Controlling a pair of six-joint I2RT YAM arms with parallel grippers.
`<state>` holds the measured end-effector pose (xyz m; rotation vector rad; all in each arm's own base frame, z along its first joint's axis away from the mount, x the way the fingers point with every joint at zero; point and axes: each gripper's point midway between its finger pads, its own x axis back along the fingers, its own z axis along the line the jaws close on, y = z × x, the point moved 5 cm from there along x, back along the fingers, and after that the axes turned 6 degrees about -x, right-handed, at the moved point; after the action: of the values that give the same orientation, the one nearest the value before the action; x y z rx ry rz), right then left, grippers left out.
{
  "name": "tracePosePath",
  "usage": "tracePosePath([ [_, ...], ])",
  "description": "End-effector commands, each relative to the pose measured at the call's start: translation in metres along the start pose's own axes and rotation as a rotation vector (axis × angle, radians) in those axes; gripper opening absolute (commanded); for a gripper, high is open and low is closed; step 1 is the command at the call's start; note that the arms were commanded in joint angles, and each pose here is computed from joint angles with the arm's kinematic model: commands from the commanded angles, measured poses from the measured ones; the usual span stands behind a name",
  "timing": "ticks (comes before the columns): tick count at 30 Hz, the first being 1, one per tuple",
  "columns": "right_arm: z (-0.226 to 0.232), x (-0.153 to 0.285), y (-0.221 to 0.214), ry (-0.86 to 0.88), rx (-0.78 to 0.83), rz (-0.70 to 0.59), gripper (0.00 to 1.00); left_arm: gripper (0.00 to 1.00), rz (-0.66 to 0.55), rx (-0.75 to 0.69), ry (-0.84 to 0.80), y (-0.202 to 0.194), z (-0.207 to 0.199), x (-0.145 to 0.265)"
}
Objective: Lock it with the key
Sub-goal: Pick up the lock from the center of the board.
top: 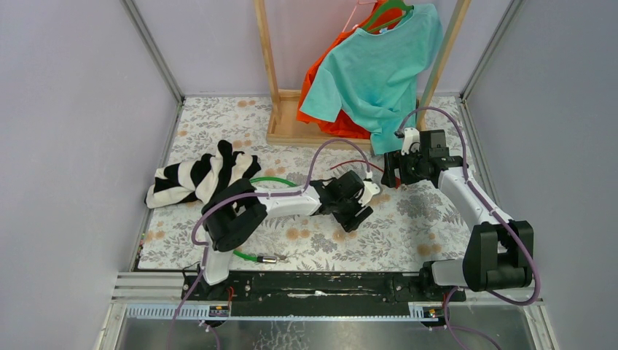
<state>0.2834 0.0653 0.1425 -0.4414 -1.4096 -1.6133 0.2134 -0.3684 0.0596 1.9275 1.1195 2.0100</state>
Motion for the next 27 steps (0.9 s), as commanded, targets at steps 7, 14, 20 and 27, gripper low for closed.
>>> tracePosePath([
  [7, 0.001, -0.001, 0.004, 0.022, 0.011, -0.002, 0.83, 0.61, 0.033, -0.055, 0.050, -0.010, -0.009, -0.009],
  [14, 0.002, 0.000, 0.004, 0.034, 0.011, -0.002, 0.83, 0.46, 0.043, -0.080, 0.075, -0.013, -0.004, -0.015],
  [20, 0.008, 0.004, 0.007, 0.072, 0.038, -0.019, 0.83, 0.17, -0.036, -0.201, 0.023, -0.002, -0.008, 0.001],
  [27, 0.031, 0.016, 0.011, 0.250, 0.154, -0.086, 0.82, 0.00, -0.167, -0.478, -0.067, 0.017, -0.012, 0.058],
])
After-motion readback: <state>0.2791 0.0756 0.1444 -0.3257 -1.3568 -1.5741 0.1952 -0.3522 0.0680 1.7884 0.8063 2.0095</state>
